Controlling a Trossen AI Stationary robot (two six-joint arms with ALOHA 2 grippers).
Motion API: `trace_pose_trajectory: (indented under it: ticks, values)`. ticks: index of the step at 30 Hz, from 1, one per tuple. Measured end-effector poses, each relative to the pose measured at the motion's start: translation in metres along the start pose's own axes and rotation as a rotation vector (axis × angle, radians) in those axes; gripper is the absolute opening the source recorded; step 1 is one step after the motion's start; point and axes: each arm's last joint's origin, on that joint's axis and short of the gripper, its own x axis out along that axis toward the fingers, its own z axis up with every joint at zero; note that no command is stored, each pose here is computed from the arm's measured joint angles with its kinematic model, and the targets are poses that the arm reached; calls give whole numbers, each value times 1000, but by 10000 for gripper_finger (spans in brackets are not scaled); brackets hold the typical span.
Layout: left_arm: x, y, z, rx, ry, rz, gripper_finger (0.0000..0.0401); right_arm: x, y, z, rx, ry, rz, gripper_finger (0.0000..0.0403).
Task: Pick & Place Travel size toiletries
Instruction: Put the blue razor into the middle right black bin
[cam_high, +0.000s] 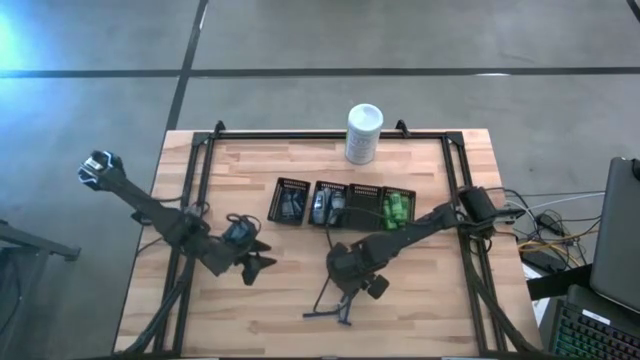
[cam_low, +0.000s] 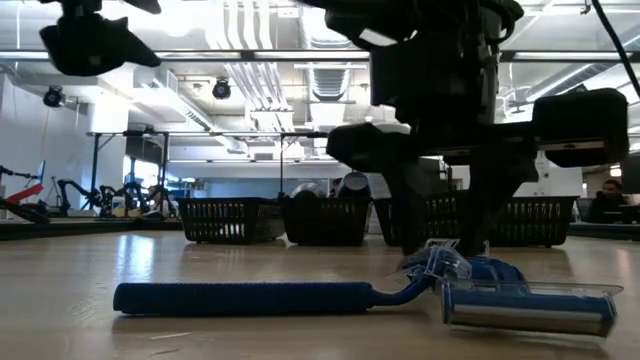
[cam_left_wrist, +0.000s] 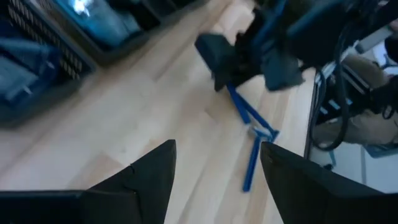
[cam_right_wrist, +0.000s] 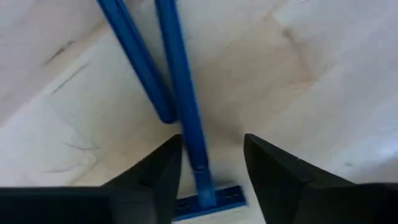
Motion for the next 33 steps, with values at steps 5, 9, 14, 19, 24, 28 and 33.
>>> trace_pose_trajectory:
  ticks: [5, 9, 14, 19, 24, 28, 33]
  values:
    - [-7, 5, 13, 24, -53, -13, 239, 0, -2, -3, 53, 28, 23, 114]
    - [-10, 5, 22, 73, -83, -12, 239, -1, -3, -4, 123, 35, 30, 59]
    - [-10, 5, 28, 111, -100, -2, 239, -13, -2, -8, 230, 83, 36, 26]
    - [-9, 6, 30, 132, -103, 8, 238, -49, -1, -14, 422, 23, 7, 40]
    - [-6, 10, 30, 133, -113, 33, 239, -101, 6, -27, 828, -103, -103, 33]
    - [-1, 17, 27, 130, -109, 66, 239, -132, 10, -47, 1316, -250, -311, 34]
    - [6, 25, 23, 135, -106, 110, 239, -141, 0, -79, 1778, -418, -486, 44]
